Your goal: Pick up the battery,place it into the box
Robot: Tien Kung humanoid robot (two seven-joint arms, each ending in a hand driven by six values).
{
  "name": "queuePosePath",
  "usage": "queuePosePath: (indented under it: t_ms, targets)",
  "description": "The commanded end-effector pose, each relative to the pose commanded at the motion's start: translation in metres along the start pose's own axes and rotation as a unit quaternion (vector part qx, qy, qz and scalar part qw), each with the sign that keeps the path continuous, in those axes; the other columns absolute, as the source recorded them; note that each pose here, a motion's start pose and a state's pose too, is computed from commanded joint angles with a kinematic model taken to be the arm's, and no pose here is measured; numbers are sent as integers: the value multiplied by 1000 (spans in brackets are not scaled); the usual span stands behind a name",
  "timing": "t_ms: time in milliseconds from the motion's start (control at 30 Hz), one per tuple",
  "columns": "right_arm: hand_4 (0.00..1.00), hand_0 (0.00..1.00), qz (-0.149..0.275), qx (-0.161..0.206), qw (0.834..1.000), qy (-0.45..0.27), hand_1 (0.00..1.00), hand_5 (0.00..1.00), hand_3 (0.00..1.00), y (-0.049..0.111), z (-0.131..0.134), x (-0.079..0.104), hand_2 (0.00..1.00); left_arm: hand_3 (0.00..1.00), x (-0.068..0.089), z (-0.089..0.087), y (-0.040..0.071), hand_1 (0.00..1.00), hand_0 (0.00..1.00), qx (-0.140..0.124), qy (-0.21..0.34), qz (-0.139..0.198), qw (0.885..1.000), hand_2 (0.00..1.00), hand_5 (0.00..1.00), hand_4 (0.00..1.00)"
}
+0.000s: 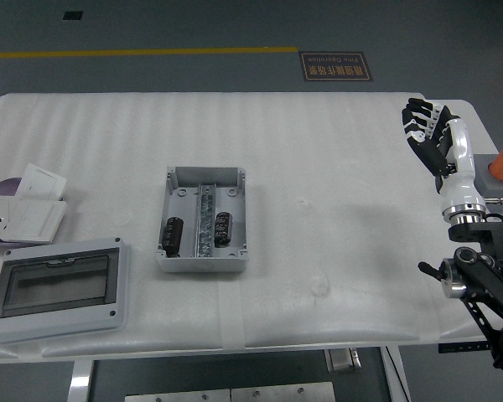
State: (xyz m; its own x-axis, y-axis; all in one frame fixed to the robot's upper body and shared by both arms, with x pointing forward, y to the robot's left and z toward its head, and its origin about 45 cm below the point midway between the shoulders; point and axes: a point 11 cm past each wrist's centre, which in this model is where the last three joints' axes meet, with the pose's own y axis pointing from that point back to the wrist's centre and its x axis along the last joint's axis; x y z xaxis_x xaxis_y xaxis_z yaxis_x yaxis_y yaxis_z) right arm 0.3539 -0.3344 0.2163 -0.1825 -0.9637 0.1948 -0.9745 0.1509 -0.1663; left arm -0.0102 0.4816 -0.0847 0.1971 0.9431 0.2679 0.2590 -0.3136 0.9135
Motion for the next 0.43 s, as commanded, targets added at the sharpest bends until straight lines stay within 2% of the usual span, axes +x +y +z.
queuePosePath:
  t_ms: [433]
  targets:
    - [656, 616, 15, -9, 999, -40, 646, 456, 651, 0, 2, 12, 628, 617, -16, -12, -6, 670, 648, 3, 10, -16, 1000, 628, 566, 591]
